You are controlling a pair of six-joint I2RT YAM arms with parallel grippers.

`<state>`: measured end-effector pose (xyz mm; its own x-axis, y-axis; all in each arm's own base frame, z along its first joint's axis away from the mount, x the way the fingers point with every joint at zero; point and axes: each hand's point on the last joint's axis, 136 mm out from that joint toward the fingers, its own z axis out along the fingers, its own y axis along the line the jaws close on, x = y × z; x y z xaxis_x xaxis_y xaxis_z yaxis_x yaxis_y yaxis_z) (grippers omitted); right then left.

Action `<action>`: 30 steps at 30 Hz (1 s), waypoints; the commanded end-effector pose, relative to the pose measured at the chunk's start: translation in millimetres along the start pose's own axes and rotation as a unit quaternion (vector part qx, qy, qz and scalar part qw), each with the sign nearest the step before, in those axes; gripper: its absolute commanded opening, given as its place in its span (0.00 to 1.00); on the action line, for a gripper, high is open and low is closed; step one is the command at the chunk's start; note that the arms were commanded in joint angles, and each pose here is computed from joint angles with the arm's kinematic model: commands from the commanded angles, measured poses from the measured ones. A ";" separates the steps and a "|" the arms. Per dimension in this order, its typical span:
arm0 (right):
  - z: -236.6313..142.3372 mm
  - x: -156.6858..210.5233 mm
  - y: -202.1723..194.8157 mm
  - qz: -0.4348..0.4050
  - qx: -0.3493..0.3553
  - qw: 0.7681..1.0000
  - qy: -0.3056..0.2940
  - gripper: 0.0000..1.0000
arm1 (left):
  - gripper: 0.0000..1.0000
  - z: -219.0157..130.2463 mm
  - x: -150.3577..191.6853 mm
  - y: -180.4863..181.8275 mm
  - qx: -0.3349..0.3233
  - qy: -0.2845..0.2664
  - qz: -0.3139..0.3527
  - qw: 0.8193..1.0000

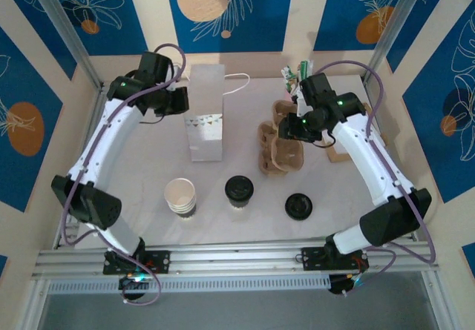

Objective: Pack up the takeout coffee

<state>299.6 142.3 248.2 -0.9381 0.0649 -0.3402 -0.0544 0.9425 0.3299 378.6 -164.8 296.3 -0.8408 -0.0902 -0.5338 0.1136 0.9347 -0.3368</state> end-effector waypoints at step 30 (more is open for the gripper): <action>15.5 43.7 -6.7 -0.029 0.002 0.999 0.037 0.49 | 0.04 -10.3 63.4 -55.1 0.057 -0.016 -0.014 0.998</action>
<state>273.1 139.9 221.5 -0.9608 0.0242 -0.2762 -0.0691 0.9439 0.3230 315.7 -218.3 283.1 -0.8373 -0.1317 -0.5307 0.1359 0.8900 -0.4353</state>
